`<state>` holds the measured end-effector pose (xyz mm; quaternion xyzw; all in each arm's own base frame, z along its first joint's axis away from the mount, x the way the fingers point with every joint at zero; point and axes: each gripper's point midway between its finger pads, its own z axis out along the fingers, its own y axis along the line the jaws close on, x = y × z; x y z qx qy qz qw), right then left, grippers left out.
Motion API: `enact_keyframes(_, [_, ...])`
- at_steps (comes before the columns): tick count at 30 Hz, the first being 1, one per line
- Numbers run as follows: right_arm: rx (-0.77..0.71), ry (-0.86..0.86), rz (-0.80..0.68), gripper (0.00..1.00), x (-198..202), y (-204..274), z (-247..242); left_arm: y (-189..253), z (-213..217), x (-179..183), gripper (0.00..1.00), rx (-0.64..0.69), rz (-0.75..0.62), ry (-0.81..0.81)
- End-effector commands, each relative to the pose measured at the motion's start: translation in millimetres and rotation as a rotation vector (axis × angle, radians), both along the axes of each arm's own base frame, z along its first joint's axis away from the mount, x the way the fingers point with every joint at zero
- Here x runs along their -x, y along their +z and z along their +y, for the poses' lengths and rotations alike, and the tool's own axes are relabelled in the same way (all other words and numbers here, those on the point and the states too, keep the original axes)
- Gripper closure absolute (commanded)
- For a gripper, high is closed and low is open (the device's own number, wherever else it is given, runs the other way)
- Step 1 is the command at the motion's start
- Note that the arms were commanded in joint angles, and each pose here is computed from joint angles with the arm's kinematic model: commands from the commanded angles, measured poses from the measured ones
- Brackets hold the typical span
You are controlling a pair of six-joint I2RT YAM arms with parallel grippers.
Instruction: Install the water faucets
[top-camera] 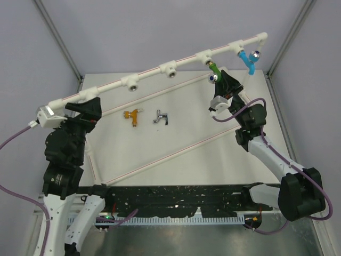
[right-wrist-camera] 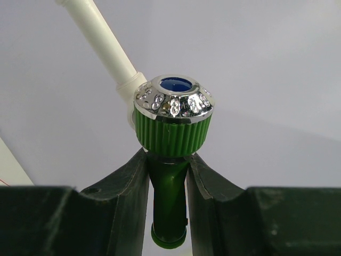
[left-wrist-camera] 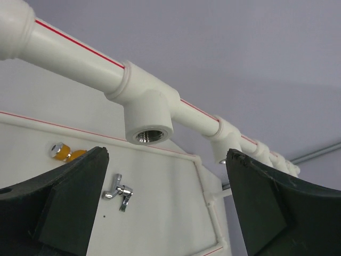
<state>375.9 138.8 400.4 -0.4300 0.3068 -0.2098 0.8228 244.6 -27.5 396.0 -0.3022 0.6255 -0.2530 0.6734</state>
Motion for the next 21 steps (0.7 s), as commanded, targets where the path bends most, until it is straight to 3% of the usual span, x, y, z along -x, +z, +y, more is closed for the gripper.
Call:
enact_keyframes(1, [-0.043, -0.008, -0.112, 0.95, 17.2, 42.7, -8.1, 24.9, 31.1, 0.4, 0.05, 0.223, -0.147, 0.166])
enact_keyframes(11, [-0.052, -0.023, -0.120, 0.95, 19.1, 46.9, -12.1, 32.3, 42.5, -25.9, 0.07, 0.380, -0.274, 0.168])
enact_keyframes(15, [-0.045, -0.017, -0.111, 0.95, 19.7, 47.2, -10.6, 24.5, 49.0, -37.8, 0.08, 0.399, -0.259, 0.206])
enact_keyframes(21, [-0.032, -0.020, -0.108, 0.95, 17.4, 44.6, -9.9, 24.9, 58.7, -44.5, 0.19, 0.476, -0.357, 0.239])
